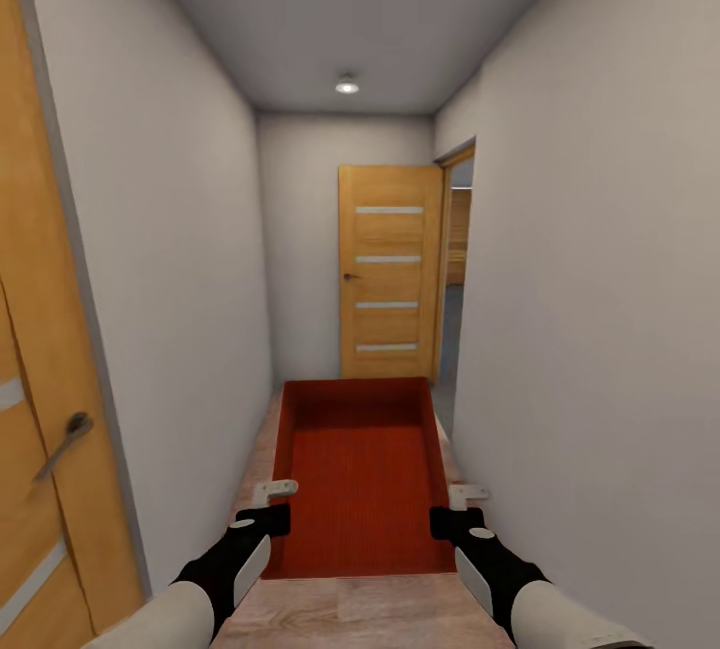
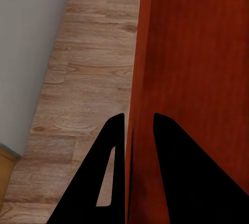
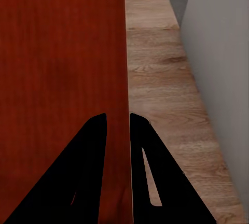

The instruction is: Move the two storage containers from the living room to the garage. In the garage, place one container on the floor and stack the other container on top of it (either order is fine).

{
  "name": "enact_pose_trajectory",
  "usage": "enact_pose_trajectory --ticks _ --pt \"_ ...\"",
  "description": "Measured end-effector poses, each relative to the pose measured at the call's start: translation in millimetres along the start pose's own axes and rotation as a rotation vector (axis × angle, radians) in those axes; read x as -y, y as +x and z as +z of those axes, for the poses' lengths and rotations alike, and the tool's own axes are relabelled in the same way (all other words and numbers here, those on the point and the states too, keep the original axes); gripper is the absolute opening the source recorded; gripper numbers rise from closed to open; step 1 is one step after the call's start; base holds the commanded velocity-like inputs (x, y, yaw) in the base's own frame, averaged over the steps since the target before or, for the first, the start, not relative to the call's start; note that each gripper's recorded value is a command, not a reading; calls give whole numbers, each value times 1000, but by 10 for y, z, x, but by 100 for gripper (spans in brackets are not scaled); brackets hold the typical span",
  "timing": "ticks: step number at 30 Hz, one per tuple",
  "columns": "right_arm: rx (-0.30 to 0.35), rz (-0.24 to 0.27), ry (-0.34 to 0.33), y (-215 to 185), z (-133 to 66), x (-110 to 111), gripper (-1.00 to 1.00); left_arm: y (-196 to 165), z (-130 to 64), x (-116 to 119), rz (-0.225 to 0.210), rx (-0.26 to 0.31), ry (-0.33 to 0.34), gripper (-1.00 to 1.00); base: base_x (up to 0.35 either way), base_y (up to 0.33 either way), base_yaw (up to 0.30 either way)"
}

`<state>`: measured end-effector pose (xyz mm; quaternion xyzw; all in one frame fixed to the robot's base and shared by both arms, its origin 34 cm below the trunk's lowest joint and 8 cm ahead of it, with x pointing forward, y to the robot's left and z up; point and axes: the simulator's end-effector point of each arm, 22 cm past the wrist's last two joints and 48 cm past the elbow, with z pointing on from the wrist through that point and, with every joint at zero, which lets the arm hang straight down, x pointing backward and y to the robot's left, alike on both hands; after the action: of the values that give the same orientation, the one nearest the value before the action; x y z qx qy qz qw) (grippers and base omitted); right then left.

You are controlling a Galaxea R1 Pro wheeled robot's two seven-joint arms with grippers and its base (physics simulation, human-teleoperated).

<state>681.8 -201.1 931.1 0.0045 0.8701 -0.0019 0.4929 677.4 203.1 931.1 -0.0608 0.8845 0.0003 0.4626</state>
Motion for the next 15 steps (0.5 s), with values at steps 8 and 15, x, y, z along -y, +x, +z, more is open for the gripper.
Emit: enact_pose_trajectory --ticks 8,15 --pt "0 0 0 -1 0 2 -100 0 -1 2 0 0 0 -100 322 0 0" --pt "0 0 0 -2 0 1 -100 0 -1 1 0 0 0 -100 322 0 0"
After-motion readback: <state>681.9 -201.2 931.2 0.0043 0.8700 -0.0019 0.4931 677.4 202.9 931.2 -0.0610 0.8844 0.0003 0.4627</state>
